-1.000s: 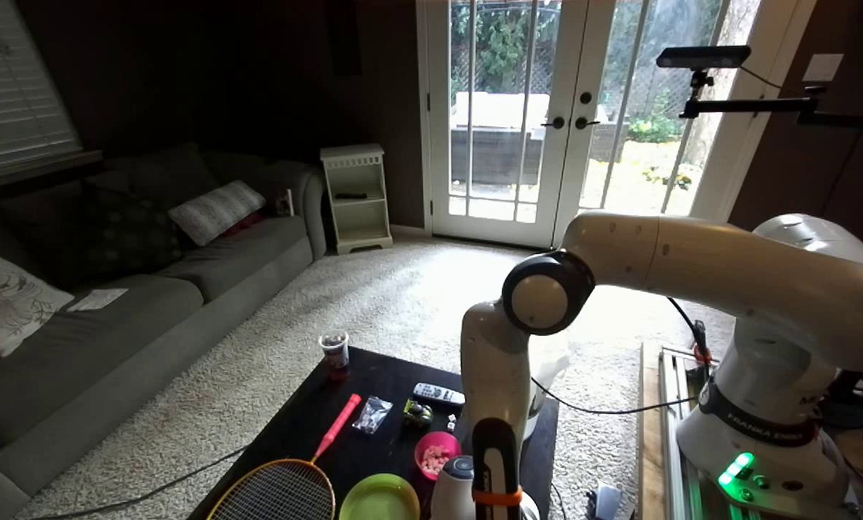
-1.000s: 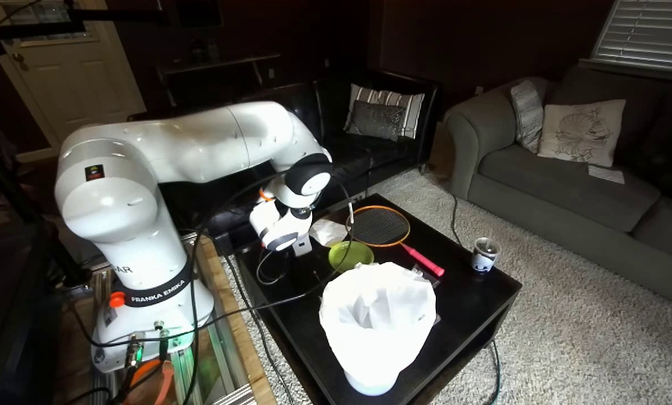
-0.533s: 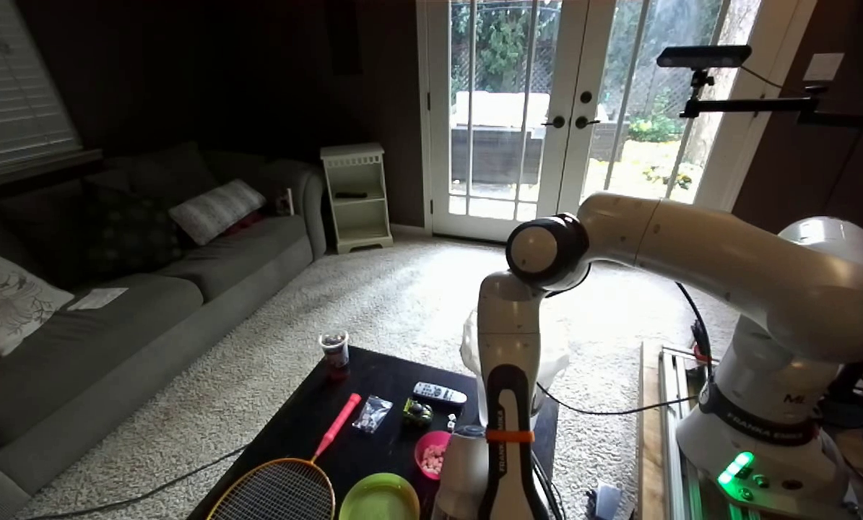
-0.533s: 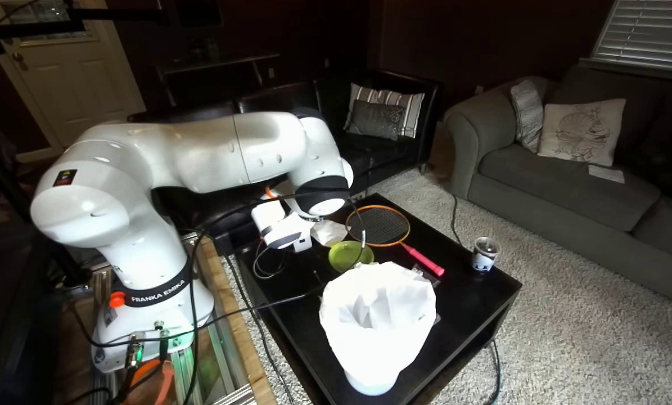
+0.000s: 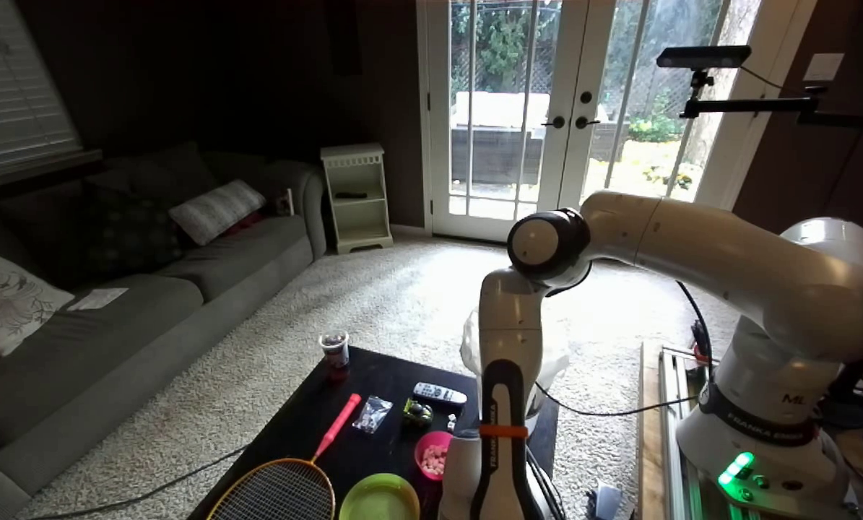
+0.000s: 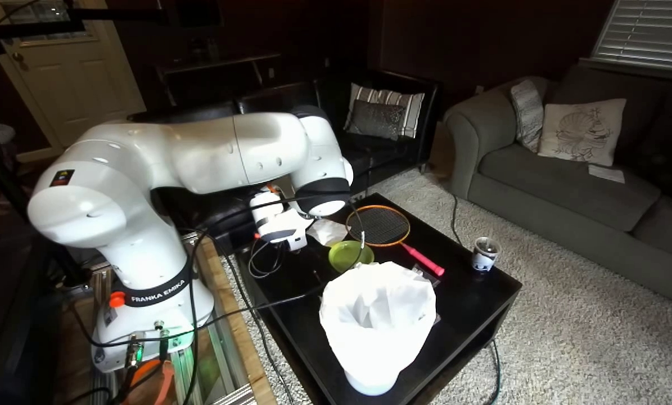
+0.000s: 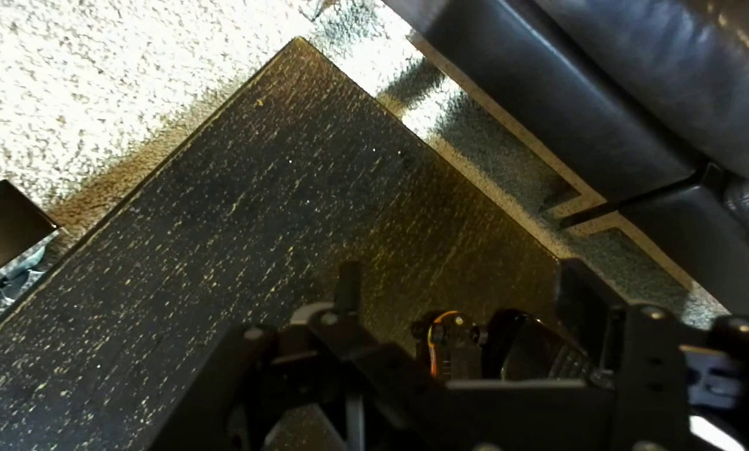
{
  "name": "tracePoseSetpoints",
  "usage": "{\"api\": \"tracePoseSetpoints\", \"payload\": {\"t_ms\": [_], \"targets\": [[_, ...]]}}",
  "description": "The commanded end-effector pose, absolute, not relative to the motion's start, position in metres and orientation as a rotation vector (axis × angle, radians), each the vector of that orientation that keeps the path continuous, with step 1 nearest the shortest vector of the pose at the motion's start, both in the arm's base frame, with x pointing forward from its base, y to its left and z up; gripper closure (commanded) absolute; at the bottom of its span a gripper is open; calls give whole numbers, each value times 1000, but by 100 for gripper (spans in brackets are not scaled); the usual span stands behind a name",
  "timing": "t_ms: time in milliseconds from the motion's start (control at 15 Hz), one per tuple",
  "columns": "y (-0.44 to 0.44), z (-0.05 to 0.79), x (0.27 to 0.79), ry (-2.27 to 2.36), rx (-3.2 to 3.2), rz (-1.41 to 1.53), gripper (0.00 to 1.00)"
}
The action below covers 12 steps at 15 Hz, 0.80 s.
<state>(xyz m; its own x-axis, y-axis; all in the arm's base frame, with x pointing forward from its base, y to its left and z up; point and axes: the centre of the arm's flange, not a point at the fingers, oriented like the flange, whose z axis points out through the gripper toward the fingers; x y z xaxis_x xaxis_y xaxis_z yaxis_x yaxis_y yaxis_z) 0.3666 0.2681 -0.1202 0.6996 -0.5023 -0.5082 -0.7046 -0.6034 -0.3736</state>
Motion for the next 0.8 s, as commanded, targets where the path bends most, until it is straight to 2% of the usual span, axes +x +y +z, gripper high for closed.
{"api": "tracePoseSetpoints", "payload": {"t_ms": [0, 533, 733], "targets": [[293, -180, 382, 903, -2399, 499, 0], [310, -217, 431, 945, -2530, 504, 0], [301, -221, 441, 973, -2562, 487, 8]]}}
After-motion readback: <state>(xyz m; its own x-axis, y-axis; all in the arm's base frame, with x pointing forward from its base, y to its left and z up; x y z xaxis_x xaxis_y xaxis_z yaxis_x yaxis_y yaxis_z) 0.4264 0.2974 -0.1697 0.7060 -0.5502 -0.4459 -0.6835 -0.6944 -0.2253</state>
